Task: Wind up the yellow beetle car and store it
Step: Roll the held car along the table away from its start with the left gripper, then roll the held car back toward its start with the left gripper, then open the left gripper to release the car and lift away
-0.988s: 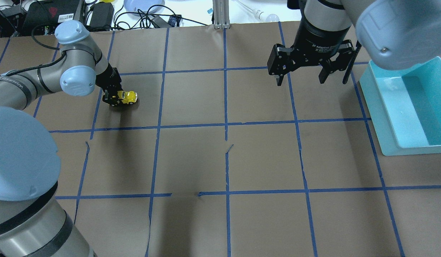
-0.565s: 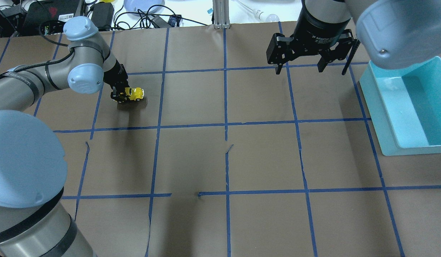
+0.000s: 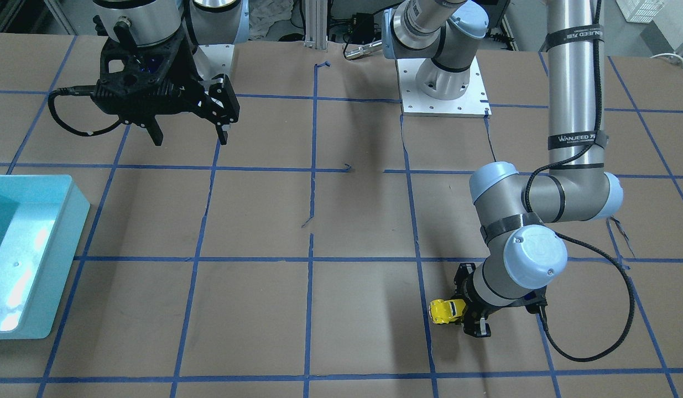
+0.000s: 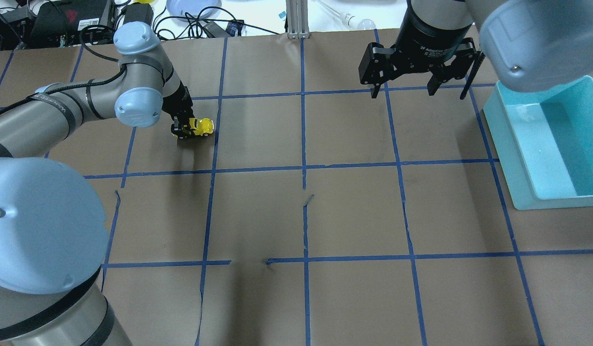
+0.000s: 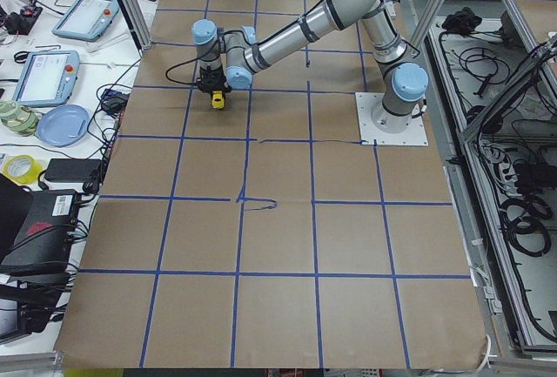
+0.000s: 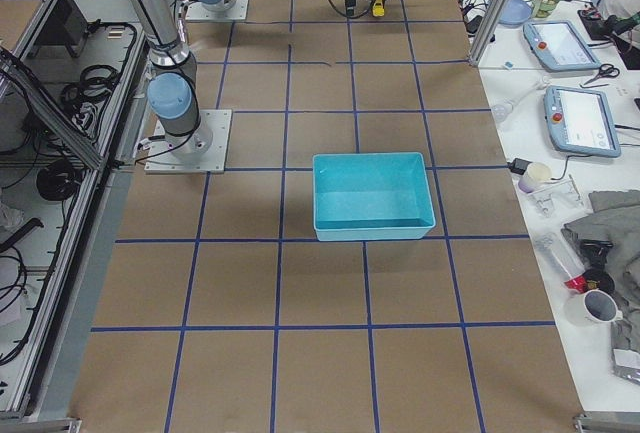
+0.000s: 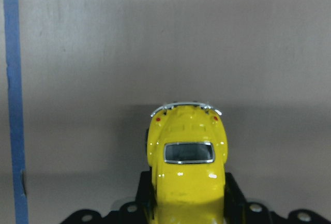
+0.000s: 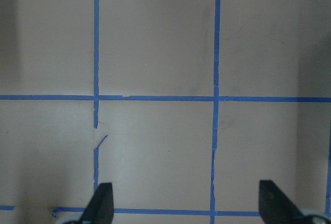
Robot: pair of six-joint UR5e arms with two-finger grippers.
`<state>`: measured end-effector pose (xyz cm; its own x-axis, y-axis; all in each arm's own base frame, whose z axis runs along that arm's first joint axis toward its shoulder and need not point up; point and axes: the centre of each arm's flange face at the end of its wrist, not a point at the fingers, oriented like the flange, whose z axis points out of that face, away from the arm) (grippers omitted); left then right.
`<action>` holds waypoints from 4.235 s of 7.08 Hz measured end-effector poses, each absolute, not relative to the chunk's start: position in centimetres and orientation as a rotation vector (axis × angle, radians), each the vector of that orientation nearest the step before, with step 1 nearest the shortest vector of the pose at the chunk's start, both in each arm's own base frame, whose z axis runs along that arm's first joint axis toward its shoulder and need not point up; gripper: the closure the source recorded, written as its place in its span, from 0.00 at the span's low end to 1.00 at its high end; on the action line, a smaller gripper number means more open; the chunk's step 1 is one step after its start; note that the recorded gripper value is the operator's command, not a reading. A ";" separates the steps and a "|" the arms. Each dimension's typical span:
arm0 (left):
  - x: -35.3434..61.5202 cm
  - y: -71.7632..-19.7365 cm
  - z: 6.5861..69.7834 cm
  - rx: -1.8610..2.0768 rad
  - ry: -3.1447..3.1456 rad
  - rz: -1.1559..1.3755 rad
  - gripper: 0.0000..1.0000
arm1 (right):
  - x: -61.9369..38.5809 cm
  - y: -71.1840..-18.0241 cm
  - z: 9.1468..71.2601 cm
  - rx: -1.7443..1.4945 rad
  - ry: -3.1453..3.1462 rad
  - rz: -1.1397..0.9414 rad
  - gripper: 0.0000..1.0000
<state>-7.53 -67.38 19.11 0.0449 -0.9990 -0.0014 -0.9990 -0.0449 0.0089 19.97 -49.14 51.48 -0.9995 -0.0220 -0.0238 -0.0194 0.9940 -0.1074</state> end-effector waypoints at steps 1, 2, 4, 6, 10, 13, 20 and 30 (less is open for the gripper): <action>-7.9 -67.3 18.8 2.266 -2.171 -0.021 0.91 | 20.0 -49.1 51.5 -0.032 3.113 -0.168 0.00; -7.9 -67.3 18.5 2.267 -2.172 -0.029 0.91 | 20.0 -49.1 51.5 -0.033 3.113 -0.168 0.00; -8.0 -67.3 18.0 2.270 -2.179 -0.041 0.91 | 20.0 -49.1 51.5 -0.034 3.113 -0.168 0.00; -8.0 -67.3 17.4 2.269 -2.186 -0.048 0.92 | 20.0 -49.1 51.4 -0.035 3.113 -0.167 0.00; -7.7 -67.4 17.3 2.267 -2.200 -0.042 0.92 | 20.0 -49.1 51.4 -0.035 3.112 -0.170 0.00; -7.2 -67.3 17.3 2.268 -2.207 -0.045 0.94 | 20.0 -49.2 51.4 -0.035 3.112 -0.171 0.00; -4.5 -67.5 17.5 2.271 -2.209 -0.040 0.94 | 20.1 -49.1 51.3 -0.037 3.112 -0.170 0.00; 0.9 -67.3 17.3 2.262 -2.225 -0.048 0.92 | 20.1 -49.1 51.3 -0.036 3.111 -0.169 0.00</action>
<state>0.89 -67.35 17.34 0.0163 -0.9989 -0.0439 -0.9999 -0.0162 -0.0014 20.12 -49.11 51.31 -0.9994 -0.0246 -0.0242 -0.0218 0.9938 -0.1089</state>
